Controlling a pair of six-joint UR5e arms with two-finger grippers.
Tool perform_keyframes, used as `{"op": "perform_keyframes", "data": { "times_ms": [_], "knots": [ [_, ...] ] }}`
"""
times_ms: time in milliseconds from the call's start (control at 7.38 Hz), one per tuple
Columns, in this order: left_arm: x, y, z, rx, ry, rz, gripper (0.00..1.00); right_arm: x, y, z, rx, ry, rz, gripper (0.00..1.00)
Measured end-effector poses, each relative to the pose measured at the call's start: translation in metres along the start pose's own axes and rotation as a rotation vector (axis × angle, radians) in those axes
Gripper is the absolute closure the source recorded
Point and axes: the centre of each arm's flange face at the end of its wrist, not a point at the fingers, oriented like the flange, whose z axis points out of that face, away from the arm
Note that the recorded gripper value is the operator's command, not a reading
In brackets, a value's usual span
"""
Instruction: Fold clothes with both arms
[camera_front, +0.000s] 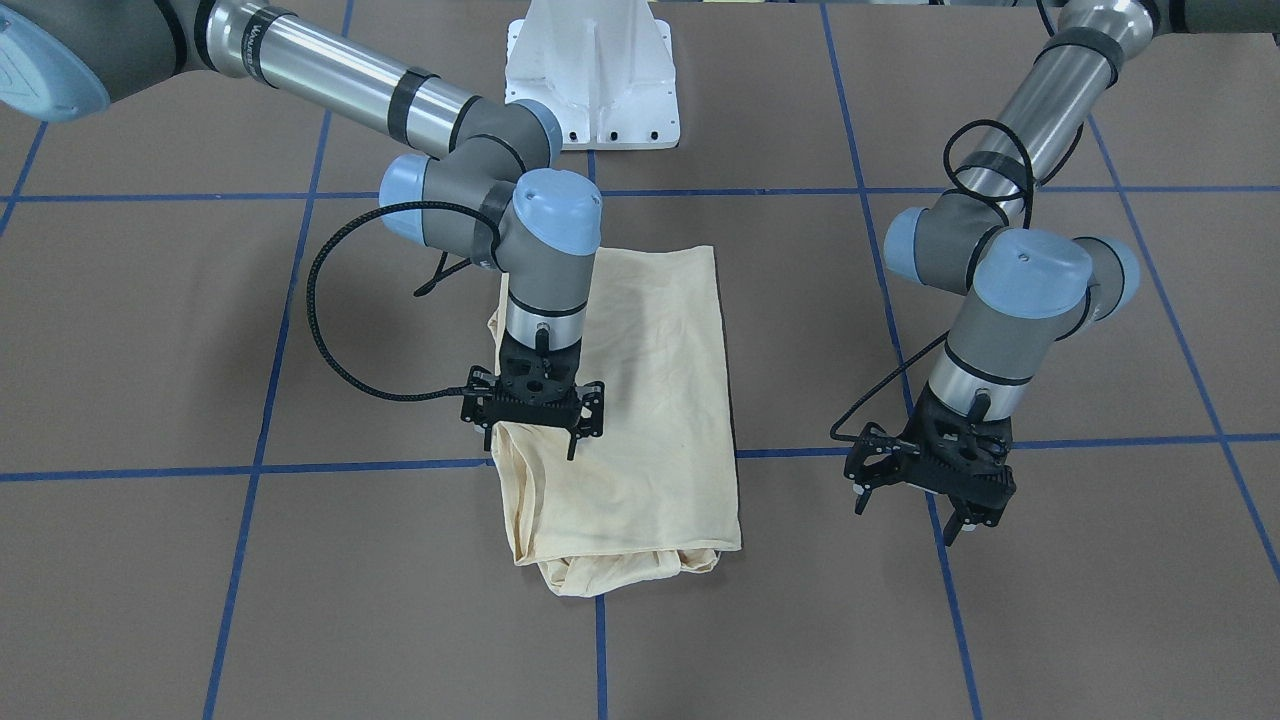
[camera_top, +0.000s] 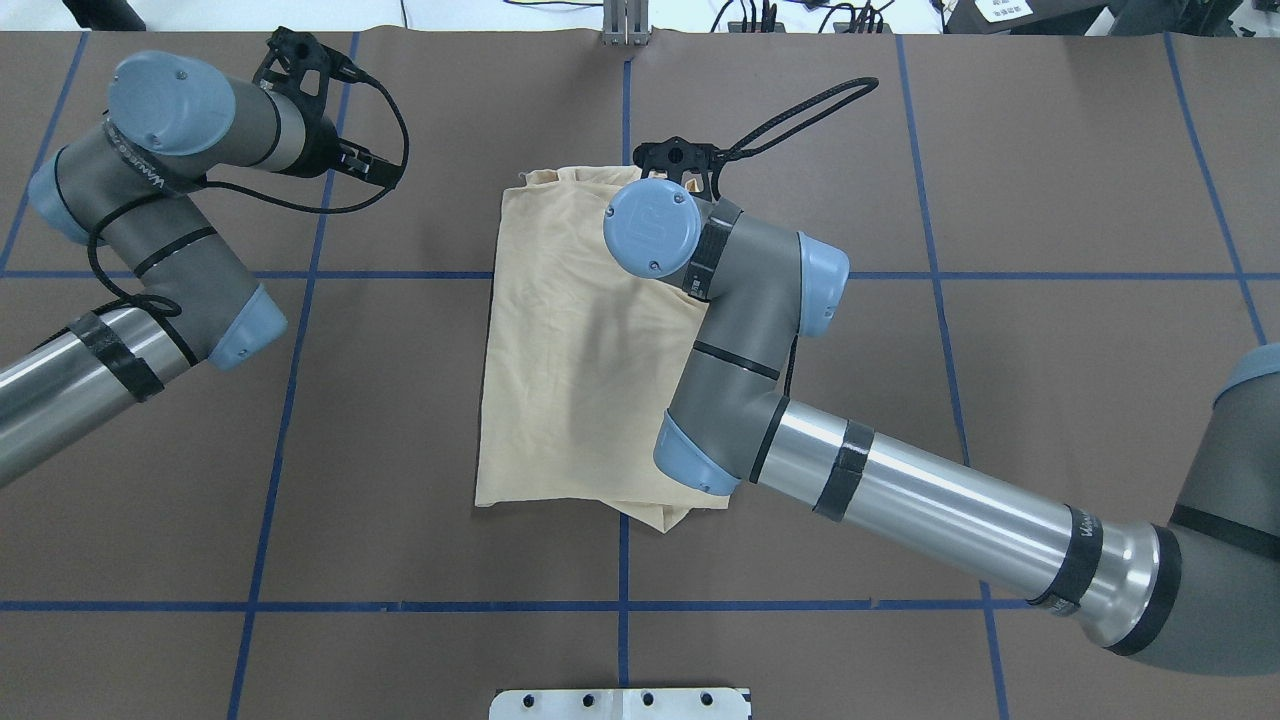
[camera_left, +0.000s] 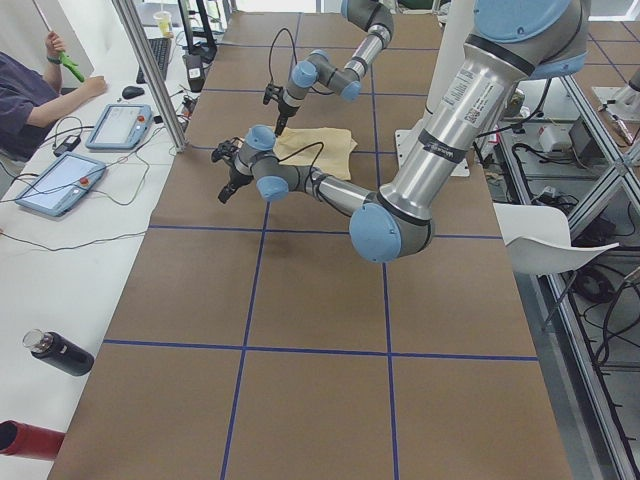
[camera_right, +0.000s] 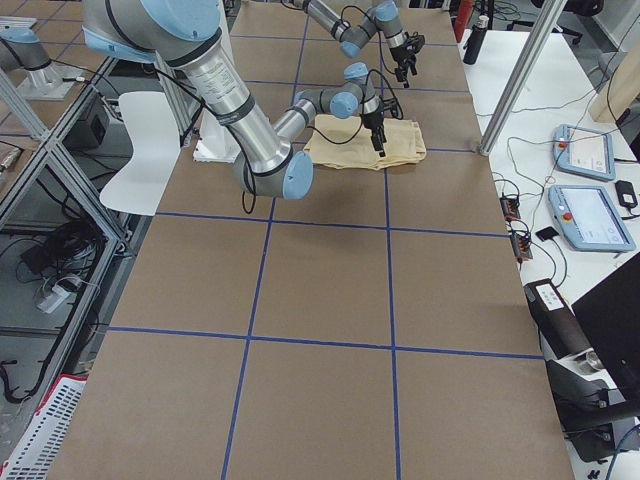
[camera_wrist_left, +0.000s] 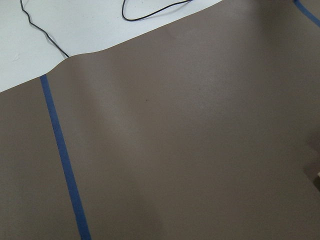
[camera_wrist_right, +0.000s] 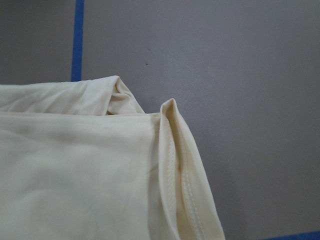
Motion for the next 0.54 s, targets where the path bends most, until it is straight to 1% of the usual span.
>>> {"op": "perform_keyframes", "data": {
  "times_ms": [407,542],
  "knots": [
    [0.003,0.003,0.002,-0.005,0.003,0.004,0.0,0.023,-0.021,0.03,-0.003,0.07,-0.084,0.0],
    [0.005,0.003,0.003,-0.006,0.004,0.005,0.0,0.034,-0.023,0.039,-0.017,0.109,-0.12,0.0]
  ]
}}
